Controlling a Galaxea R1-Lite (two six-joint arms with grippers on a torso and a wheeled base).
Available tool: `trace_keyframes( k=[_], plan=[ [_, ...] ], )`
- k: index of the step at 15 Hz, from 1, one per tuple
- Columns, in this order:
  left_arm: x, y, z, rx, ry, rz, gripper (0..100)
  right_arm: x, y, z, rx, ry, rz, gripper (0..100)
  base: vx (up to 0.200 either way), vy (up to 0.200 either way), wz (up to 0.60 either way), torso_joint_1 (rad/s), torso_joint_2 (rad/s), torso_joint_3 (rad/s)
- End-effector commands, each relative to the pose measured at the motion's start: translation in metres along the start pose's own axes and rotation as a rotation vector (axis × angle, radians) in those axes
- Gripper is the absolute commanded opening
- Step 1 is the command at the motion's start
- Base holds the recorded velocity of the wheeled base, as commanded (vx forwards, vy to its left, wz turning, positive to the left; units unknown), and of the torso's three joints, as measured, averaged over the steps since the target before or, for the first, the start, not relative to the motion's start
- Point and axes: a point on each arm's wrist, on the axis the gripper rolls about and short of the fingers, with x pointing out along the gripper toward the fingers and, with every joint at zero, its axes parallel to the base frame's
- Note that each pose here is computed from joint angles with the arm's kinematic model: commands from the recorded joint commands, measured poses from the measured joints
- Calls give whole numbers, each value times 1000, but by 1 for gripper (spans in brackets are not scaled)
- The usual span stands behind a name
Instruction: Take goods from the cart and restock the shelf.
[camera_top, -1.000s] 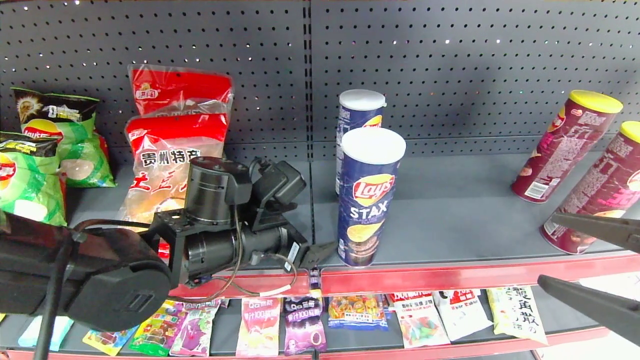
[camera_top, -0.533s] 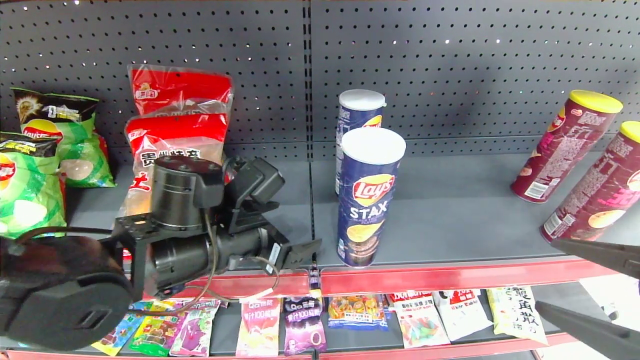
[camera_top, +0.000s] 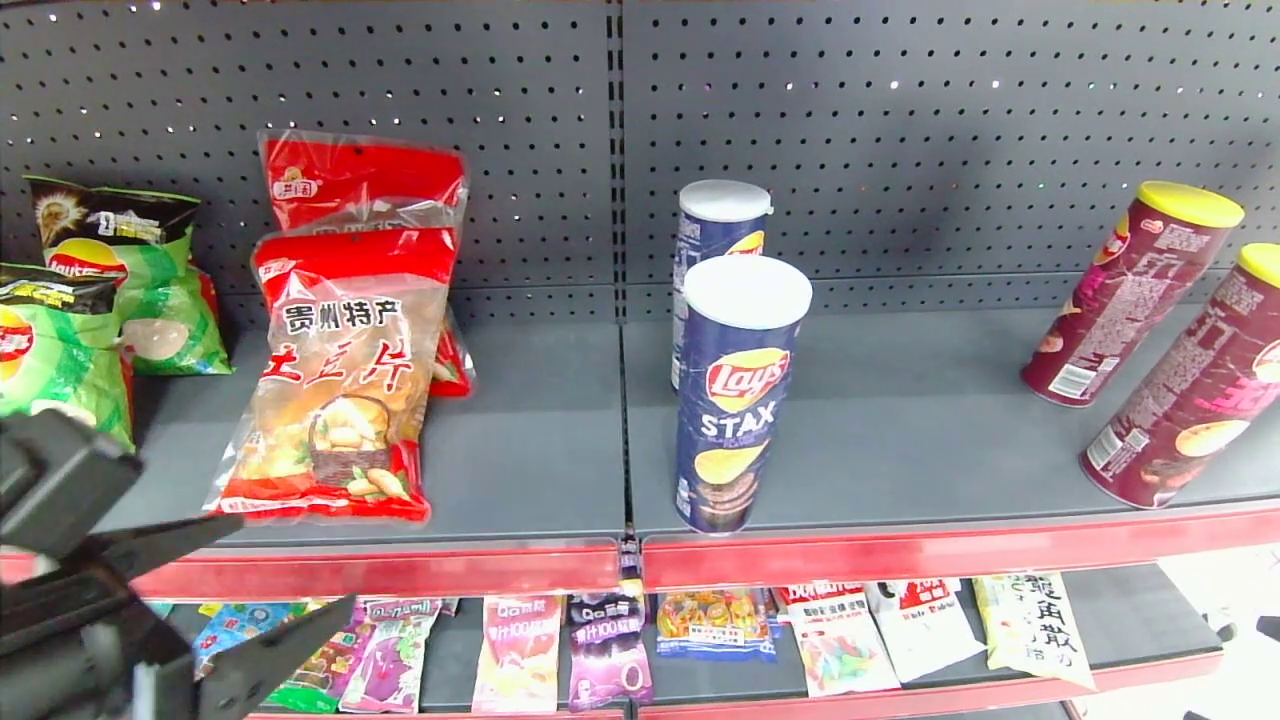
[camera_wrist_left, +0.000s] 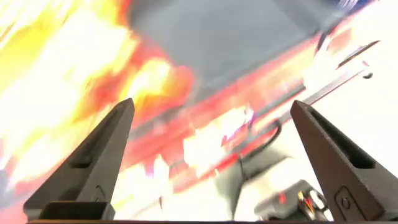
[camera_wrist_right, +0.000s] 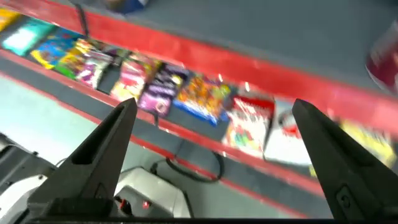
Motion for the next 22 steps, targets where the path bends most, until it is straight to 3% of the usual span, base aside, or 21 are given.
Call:
trace_keyframes(
  k=[1, 3, 5, 9, 10, 11, 12, 14, 15, 17, 19, 20, 22],
  plan=[
    [-79, 1, -64, -103, -56, 152, 100, -35, 16, -18, -19, -87, -57, 100, 0, 0, 0, 0, 0, 0],
    [-93, -3, -92, -121, -60, 185, 100, -42, 21, -34, -19, -85, -60, 100, 0, 0, 0, 0, 0, 0],
    [-100, -7, -107, -142, -59, 225, 100, -46, 24, -49, -21, -90, -63, 100, 0, 0, 0, 0, 0, 0],
    [-98, -23, -135, -258, -22, 451, 100, -46, 26, -79, -38, -142, -131, 100, 0, 0, 0, 0, 0, 0],
    [-96, -25, -138, -272, -22, 481, 100, -45, 26, -84, -44, -151, -146, 100, 0, 0, 0, 0, 0, 0],
    [-95, -30, -147, -284, -66, 509, 100, -40, 24, -92, -47, -137, -222, 100, 0, 0, 0, 0, 0, 0],
    [-94, -30, -148, -289, -70, 500, 100, -39, 23, -93, -51, -131, -257, 100, 0, 0, 0, 0, 0, 0],
    [-85, -26, -142, -266, -206, 428, 100, -38, 22, -94, -39, -130, -304, 100, 0, 0, 0, 0, 0, 0],
    [-79, -25, -144, -258, -230, 415, 100, -38, 22, -94, -38, -132, -306, 100, 0, 0, 0, 0, 0, 0],
    [-65, -19, -147, -223, -341, 416, 100, -34, 20, -94, -33, -167, -307, 100, 0, 0, 0, 0, 0, 0],
    [-57, -17, -155, -216, -359, 433, 100, -18, 13, -97, -47, -346, -330, 100, 0, 0, 0, 0, 0, 0],
    [-57, -17, -154, -213, -375, 442, 100, -17, 12, -96, -39, -389, -350, 100, 0, 0, 0, 0, 0, 0],
    [-57, -17, -154, -212, -366, 436, 100, -17, 12, -97, -12, -373, -351, 100, 0, 0, 0, 0, 0, 0]
  ],
)
